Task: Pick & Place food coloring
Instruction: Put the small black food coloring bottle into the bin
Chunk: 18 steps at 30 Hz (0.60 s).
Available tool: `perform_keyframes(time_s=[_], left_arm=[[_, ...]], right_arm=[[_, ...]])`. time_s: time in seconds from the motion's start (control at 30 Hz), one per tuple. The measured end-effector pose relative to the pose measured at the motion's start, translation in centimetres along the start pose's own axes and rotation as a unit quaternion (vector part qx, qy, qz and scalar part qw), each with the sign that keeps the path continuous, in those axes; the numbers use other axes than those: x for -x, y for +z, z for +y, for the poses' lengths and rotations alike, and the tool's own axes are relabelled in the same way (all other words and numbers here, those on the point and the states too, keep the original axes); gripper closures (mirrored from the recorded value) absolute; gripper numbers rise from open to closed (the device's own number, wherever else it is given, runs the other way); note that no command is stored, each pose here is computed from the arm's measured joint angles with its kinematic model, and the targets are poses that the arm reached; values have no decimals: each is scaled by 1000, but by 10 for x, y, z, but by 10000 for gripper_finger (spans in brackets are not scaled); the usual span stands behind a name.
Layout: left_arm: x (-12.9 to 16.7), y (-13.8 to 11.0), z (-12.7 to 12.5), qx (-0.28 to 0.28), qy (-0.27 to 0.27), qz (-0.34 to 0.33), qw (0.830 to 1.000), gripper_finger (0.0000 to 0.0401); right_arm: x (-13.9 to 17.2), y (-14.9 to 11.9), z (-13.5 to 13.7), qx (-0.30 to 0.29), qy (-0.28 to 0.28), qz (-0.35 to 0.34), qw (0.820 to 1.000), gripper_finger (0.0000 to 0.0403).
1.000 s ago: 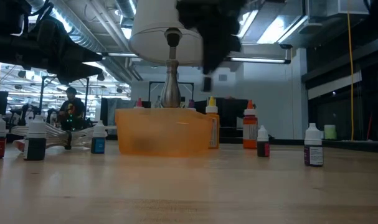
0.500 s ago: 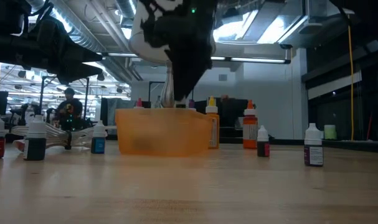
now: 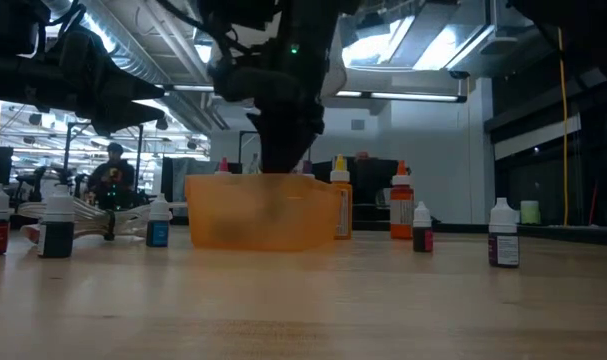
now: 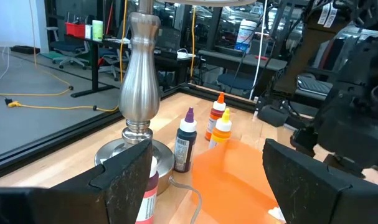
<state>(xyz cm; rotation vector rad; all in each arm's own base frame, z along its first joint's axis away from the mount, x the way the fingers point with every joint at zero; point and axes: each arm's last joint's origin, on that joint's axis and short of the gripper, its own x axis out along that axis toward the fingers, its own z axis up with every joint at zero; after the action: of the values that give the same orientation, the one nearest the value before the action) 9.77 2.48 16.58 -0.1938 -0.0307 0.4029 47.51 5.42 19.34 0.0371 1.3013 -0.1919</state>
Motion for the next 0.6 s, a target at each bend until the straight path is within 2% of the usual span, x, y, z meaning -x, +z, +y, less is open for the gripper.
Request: perform_keyframes(time_s=[0.27,0.47,0.6], left_arm=[[0,0,0,0,0,0,1000,107],[0,0,0,0,0,0,1000,107],[0,0,0,0,0,0,1000,107]], right_arm=[[-19,-1,0,1,-4,19,1000,345],[-20,-1,-2,-1,-11,18,1000,344],[-21,-1,-6,-10,-14,23,1000,320]])
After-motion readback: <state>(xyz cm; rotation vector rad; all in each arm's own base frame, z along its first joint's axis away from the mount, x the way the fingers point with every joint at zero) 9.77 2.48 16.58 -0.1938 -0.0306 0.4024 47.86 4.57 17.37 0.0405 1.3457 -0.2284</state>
